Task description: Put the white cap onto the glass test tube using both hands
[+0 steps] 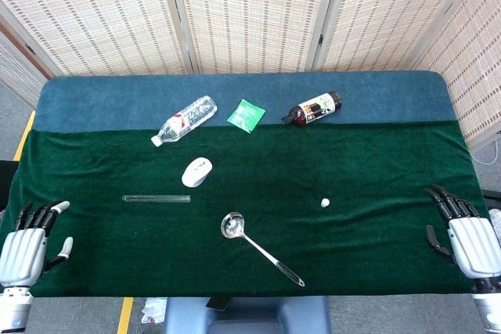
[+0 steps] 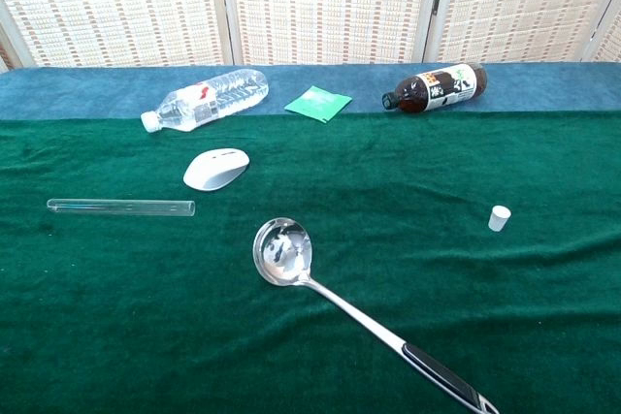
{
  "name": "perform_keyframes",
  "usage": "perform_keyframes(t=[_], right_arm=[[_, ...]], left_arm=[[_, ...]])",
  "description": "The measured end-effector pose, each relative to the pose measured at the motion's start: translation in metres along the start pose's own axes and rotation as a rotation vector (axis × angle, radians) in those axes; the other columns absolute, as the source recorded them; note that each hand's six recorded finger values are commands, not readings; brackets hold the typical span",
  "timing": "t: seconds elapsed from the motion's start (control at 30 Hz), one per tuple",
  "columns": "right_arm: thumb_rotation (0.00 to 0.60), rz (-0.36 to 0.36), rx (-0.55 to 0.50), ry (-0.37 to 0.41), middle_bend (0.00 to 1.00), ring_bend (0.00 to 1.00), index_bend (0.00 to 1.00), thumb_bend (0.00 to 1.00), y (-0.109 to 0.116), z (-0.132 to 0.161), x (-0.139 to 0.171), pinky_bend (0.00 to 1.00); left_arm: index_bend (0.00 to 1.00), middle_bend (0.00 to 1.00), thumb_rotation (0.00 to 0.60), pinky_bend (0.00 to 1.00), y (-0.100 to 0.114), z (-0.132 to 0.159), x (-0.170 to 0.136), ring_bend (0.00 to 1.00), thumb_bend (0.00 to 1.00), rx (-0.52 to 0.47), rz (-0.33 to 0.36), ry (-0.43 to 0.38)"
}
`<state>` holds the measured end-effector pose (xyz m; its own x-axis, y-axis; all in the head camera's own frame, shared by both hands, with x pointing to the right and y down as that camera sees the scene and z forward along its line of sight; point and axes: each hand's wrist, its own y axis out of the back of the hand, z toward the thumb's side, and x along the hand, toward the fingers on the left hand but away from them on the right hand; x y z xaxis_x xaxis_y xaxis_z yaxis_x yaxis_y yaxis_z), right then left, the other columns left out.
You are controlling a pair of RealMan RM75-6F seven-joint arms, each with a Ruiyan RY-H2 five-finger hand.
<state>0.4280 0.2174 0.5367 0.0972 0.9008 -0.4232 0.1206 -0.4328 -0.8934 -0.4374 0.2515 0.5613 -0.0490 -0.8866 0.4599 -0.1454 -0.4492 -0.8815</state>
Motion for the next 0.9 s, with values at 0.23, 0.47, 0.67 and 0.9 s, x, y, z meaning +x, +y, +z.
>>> perform_keyframes(t=[0.23,0.47,0.67,0.9], right_arm=[[0.600,-0.005,-0.002,-0.004,0.14,0.20,0.12,0.57,0.003,0.000,0.000,0.22],[0.600,-0.013,-0.005,0.001,0.14,0.20,0.12,0.57,0.005,0.002,-0.002,0.22],[0.600,-0.012,-0.006,0.004,0.15,0.21,0.12,0.57,0.005,0.003,-0.006,0.22],[0.600,0.007,0.012,0.012,0.18,0.25,0.12,0.57,0.001,0.005,-0.013,0.22]], left_arm=[[0.23,0.20,0.600,0.07,-0.001,0.003,0.003,0.17,0.44,-0.003,0.002,-0.006],[0.26,0.20,0.600,0.08,0.001,0.013,0.015,0.21,0.44,0.003,0.016,-0.049],[0.34,0.32,0.600,0.31,0.001,0.035,0.042,0.34,0.44,0.013,0.013,-0.130],[0.36,0.43,0.600,0.42,-0.017,0.069,0.085,0.45,0.44,0.050,-0.055,-0.220]])
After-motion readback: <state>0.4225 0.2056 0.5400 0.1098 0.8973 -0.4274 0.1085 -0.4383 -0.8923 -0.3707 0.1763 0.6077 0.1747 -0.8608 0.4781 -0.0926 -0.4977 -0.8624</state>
